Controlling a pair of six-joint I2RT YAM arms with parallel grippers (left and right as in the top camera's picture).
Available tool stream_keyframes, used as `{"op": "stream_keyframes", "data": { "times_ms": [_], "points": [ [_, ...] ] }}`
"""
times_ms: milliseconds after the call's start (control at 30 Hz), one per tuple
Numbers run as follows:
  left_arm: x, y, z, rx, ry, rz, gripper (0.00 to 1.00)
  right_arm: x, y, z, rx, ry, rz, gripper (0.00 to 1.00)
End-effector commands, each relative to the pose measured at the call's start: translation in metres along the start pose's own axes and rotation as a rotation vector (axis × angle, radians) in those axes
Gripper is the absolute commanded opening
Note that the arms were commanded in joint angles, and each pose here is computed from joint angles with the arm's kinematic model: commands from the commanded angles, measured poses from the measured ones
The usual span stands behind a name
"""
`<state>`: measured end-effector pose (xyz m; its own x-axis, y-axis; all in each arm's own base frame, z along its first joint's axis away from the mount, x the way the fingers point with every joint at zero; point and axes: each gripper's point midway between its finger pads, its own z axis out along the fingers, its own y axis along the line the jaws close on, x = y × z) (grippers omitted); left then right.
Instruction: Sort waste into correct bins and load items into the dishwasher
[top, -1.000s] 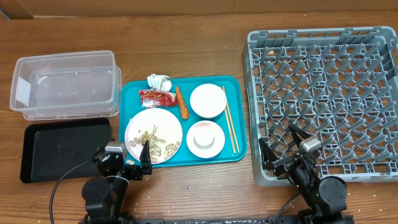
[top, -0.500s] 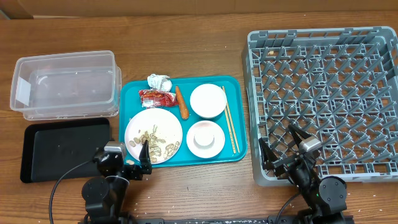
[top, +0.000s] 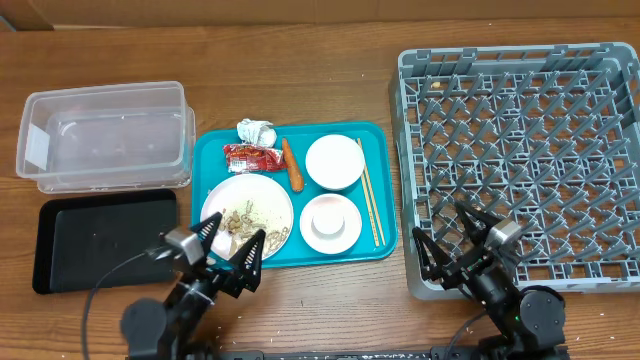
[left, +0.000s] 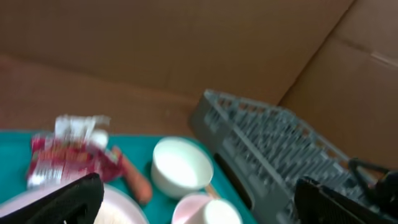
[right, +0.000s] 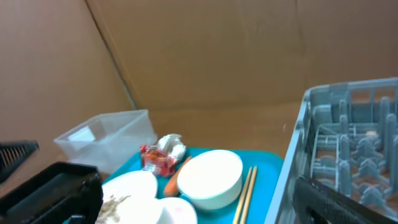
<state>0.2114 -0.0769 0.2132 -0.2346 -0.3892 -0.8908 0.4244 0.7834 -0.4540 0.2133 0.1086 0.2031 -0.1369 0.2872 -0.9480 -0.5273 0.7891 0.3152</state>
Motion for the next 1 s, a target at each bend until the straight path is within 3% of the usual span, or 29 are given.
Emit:
{"op": "stream_keyframes", "data": {
  "times_ms": [0,233,433,567,733,867,967],
  "points": [
    [-0.063,-0.036,-0.018,0.008,-0.129,0.108,1.00,-0.058,0.023,-0.015,-0.004,-0.055,0.055,1.00],
    [-0.097,-0.038,-0.023,-0.192,0.108,0.054,1.00,-0.099,0.004,-0.036,0.330,0.200,0.140,1.00],
    [-0.123,-0.036,-0.009,-0.302,0.373,-0.054,1.00,-0.120,0.009,-0.007,0.352,0.421,0.153,1.00],
    [-0.090,-0.007,-0.003,-0.420,0.603,-0.199,1.00,-0.104,0.017,0.021,0.260,0.532,0.213,1.00],
    [-0.053,0.002,0.006,-0.421,0.806,-0.363,1.00,-0.071,0.007,0.034,0.304,0.667,0.340,1.00],
    [-0.041,0.016,0.011,-0.457,0.880,-0.394,0.91,-0.036,0.027,0.047,0.257,0.816,0.359,1.00],
    [-0.062,0.022,0.017,-0.510,0.830,-0.366,0.98,0.010,0.052,0.056,0.249,0.984,0.311,1.00]
  ]
}}
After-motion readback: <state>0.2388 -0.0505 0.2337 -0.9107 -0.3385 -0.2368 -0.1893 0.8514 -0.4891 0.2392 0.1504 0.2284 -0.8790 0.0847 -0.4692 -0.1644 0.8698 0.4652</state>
